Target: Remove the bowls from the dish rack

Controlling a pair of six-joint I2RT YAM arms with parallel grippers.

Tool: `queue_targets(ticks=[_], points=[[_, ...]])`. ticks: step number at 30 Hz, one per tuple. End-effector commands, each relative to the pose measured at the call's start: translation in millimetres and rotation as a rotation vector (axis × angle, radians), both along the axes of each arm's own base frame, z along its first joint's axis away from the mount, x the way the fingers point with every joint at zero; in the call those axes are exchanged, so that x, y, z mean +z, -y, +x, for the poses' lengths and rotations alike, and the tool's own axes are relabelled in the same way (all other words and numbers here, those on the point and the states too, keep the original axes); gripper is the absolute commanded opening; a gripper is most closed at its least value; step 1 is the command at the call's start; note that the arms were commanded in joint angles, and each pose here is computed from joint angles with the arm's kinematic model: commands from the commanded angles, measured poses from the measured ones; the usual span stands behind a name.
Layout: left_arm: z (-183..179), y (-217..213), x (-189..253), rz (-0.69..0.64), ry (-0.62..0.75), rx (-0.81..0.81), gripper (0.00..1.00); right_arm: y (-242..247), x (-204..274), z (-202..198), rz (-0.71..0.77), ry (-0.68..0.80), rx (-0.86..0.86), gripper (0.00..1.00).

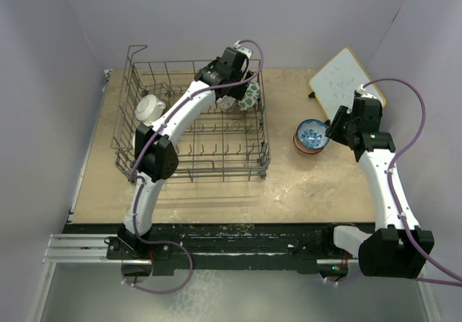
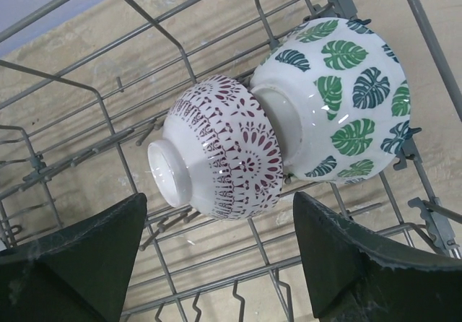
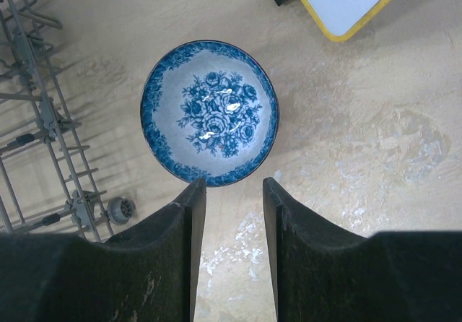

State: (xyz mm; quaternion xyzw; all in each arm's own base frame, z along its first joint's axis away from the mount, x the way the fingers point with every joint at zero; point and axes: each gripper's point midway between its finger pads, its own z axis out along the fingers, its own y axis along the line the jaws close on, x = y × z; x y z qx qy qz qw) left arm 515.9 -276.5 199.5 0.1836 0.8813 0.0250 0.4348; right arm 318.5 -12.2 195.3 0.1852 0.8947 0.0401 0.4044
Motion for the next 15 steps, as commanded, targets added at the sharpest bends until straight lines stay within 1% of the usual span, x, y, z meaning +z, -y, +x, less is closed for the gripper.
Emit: queue_targets(ticks=[1, 7, 15], points=[[2.7, 6.3, 14.9, -0.081, 0.019, -0.004, 0.85, -0.8, 2.9, 1.4, -0.006, 0.018, 0.010, 0.40], [8.9, 3.6, -5.4, -0.077, -0.019, -0.007, 0.84, 1.1, 2.2, 3.4, -0.014, 0.013, 0.005, 0.40], [7.2, 4.2, -30.1, -0.058, -0.065, -0.016, 0.83, 1.3, -0.9, 7.3, -0.013, 0.007, 0.006, 0.40]])
